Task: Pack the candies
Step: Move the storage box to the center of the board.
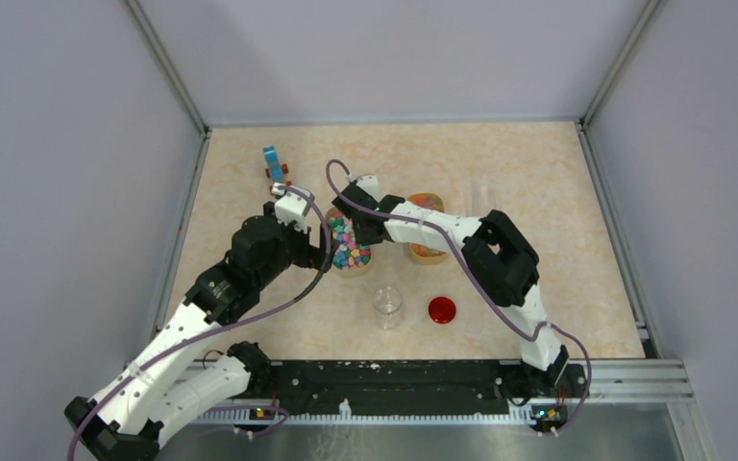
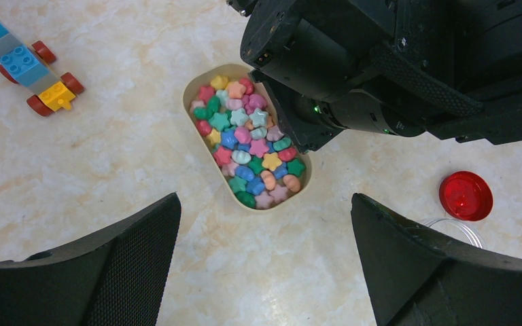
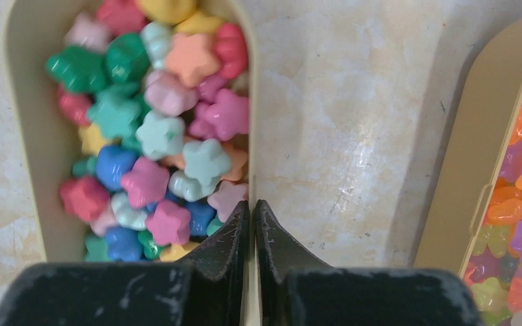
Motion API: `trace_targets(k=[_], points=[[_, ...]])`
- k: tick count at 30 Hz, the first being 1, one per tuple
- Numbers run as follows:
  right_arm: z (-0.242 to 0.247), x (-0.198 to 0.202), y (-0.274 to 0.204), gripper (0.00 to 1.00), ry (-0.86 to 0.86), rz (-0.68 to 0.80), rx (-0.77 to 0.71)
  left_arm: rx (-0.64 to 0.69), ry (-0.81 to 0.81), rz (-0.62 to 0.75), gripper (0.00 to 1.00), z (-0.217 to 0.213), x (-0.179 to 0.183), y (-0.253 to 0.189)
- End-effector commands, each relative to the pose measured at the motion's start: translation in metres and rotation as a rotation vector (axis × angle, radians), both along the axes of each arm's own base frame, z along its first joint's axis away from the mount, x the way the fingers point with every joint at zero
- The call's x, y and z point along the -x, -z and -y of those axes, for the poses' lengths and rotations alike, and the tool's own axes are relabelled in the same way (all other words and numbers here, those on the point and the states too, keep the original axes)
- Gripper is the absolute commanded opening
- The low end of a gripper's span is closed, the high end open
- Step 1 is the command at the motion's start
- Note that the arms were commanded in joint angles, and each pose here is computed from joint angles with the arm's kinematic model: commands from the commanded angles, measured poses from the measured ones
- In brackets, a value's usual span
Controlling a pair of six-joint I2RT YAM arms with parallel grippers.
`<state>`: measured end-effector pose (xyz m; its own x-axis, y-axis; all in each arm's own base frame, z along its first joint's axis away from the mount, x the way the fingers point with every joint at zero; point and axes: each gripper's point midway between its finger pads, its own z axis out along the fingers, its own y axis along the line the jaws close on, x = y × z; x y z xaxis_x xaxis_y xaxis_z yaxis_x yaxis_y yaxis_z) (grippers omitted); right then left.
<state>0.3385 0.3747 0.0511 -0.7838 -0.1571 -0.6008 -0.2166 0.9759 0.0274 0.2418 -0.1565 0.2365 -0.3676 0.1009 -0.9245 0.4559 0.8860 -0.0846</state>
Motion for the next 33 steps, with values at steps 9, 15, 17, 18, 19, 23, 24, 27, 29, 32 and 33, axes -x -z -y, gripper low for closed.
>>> trace_targets(k=[9, 15, 17, 18, 19, 23, 24, 27, 29, 32, 33], points=[[0.012, -0.012, -0.033, 0.00, 0.042, 0.092, 0.025, 0.023, -0.015, 0.030, 0.99, -0.001, -0.001, -0.010], [0.043, -0.023, -0.039, 0.00, 0.095, 0.098, 0.021, 0.023, -0.015, 0.030, 0.99, -0.001, -0.002, -0.010], [0.052, -0.024, -0.040, 0.00, 0.108, 0.101, 0.025, 0.023, -0.013, 0.029, 0.99, -0.001, -0.002, -0.010], [0.057, -0.025, -0.039, 0.00, 0.114, 0.100, 0.029, 0.023, -0.013, 0.028, 0.99, -0.001, -0.002, -0.010], [0.060, -0.025, -0.039, 0.00, 0.121, 0.100, 0.031, 0.022, -0.014, 0.029, 0.99, -0.001, -0.002, -0.010], [0.072, -0.027, -0.041, 0.00, 0.141, 0.105, 0.025, 0.022, -0.015, 0.028, 0.99, -0.001, -0.002, -0.010], [0.074, -0.027, -0.040, 0.00, 0.147, 0.104, 0.026, 0.020, -0.014, 0.026, 0.99, -0.001, -0.002, -0.009], [0.078, -0.028, -0.040, 0.00, 0.156, 0.102, 0.025, 0.019, -0.013, 0.026, 0.99, -0.001, -0.002, -0.009], [0.079, -0.028, -0.040, 0.00, 0.159, 0.103, 0.025, 0.019, -0.013, 0.025, 0.99, -0.001, -0.002, -0.009], [0.078, -0.028, -0.042, 0.00, 0.156, 0.101, 0.013, 0.018, -0.012, 0.024, 0.99, 0.000, -0.002, -0.008], [0.076, -0.028, -0.044, 0.00, 0.155, 0.105, 0.003, 0.018, -0.012, 0.024, 0.99, 0.000, -0.002, -0.008]])
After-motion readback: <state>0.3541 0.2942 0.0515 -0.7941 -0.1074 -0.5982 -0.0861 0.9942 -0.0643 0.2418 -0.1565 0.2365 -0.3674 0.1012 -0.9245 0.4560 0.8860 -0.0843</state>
